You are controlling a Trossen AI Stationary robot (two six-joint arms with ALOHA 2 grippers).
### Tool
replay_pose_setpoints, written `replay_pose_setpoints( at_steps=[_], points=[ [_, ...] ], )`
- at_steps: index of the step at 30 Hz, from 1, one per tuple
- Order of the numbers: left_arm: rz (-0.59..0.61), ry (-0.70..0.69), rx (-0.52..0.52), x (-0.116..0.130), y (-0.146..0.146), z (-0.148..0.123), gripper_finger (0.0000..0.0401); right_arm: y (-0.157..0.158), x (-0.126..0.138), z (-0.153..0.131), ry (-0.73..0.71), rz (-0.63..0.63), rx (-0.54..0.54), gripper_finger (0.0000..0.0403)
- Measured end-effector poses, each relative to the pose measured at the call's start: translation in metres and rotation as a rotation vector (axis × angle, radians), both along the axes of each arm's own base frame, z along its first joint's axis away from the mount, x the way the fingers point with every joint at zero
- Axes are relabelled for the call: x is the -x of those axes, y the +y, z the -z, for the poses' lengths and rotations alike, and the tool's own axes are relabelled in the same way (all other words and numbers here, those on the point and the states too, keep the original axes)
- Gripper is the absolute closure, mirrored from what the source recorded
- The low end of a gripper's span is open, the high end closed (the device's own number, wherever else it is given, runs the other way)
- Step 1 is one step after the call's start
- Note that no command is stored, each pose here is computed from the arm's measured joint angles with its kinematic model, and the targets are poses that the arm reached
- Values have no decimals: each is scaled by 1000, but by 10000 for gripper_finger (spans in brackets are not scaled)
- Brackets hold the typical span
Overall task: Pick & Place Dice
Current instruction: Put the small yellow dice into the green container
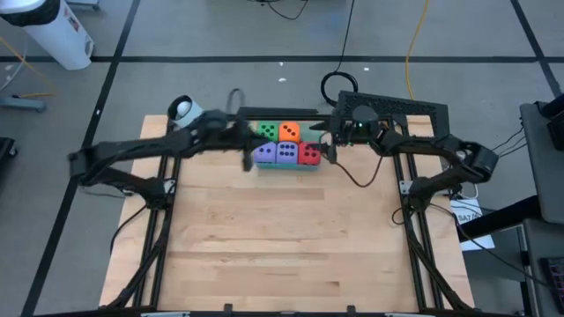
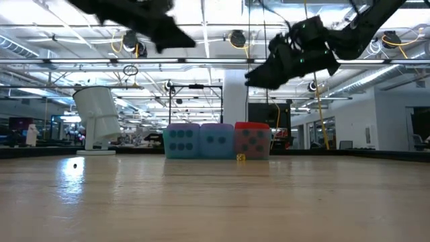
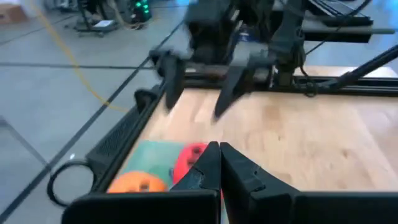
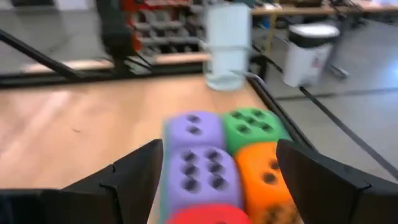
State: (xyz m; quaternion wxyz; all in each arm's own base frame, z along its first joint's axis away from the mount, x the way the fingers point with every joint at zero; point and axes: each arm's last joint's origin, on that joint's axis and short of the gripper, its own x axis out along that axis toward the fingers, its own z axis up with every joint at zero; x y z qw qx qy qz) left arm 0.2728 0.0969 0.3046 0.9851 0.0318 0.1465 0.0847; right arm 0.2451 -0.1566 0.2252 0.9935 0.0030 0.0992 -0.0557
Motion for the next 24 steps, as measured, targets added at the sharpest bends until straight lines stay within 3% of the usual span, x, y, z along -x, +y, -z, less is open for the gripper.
replay_pose_setpoints(
  at_steps=[5, 11, 16, 20, 24],
  points=[
    [24, -46, 46, 49, -34, 25, 401, 31, -9, -18, -48, -10, 21, 96],
    [13, -134, 22, 86, -56, 64, 401, 65, -16, -26, -65, -6, -132, 96],
    [2, -152, 16, 99, -63, 99, 401, 98, -24, 2, 42, -7, -171, 96],
    [-102, -186, -5, 104, -58, 97, 400, 123, -23, 32, 82, 44, -157, 96],
    [-104, -189, -7, 106, -58, 96, 392, 145, -14, 65, 86, 58, -123, 96]
  ],
)
